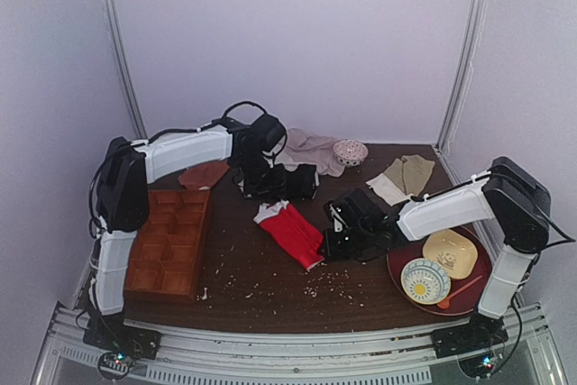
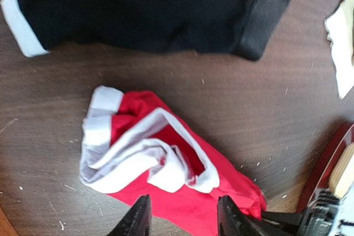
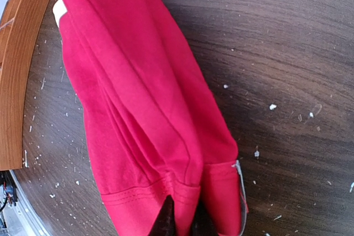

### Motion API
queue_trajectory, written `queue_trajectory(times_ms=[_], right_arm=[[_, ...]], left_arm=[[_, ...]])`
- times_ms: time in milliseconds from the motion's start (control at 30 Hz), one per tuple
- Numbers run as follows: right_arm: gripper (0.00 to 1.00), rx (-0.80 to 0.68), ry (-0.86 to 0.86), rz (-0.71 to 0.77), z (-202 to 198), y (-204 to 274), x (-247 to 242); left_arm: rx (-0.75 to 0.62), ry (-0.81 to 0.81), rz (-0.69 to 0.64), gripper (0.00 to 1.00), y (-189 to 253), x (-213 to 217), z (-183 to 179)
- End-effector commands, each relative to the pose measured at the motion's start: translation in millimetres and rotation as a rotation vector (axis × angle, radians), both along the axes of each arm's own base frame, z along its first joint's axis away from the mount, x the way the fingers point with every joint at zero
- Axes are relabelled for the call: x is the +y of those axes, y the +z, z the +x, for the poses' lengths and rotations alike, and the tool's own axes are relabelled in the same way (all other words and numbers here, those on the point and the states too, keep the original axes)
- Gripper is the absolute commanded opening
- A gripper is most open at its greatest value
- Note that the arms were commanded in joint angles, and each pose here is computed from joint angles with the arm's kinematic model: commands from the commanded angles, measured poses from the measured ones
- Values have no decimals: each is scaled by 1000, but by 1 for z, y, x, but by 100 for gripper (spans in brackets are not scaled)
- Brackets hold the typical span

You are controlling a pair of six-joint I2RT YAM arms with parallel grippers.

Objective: Roll the underwear
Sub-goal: Fold the underwear at the center of the board, then rotate the underwear at the center of the board.

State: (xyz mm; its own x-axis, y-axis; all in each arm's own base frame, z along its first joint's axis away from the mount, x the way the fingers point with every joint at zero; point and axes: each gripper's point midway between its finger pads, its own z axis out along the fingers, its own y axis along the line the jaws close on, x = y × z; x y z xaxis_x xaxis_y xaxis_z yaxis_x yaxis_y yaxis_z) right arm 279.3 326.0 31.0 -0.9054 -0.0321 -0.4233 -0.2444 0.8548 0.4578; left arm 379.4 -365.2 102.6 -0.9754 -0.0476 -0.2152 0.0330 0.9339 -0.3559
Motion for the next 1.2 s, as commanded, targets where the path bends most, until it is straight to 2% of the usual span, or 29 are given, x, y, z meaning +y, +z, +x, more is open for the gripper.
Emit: queue_trajectory(times_ms=[0, 67, 167, 533, 733, 800, 1000, 1167], right_arm=[[14, 12, -12, -35, 2, 1, -8], [23, -1, -12, -37, 3, 7, -8], [27, -25, -8, -38, 6, 19, -9], [36, -131, -33, -109, 12, 64, -34], [32, -125, -34, -118, 20, 59, -34], [27, -115, -30, -109, 22, 55, -31], [17, -74, -51, -102, 34, 37, -29], [13, -34, -58, -59, 47, 26, -23]], left_arm=[[-22, -49, -34, 35, -1, -14, -7], [-12, -58, -37, 33, -5, -17, -11], [-9, -54, -34, 32, -7, -18, -13], [-10, -57, -63, 32, -5, -25, -12], [13, -64, -77, 31, -13, -35, -18], [16, -68, -71, 31, -15, -37, -21], [31, -70, -61, 21, -19, -38, -31], [46, -79, -54, 20, -22, -40, -43]])
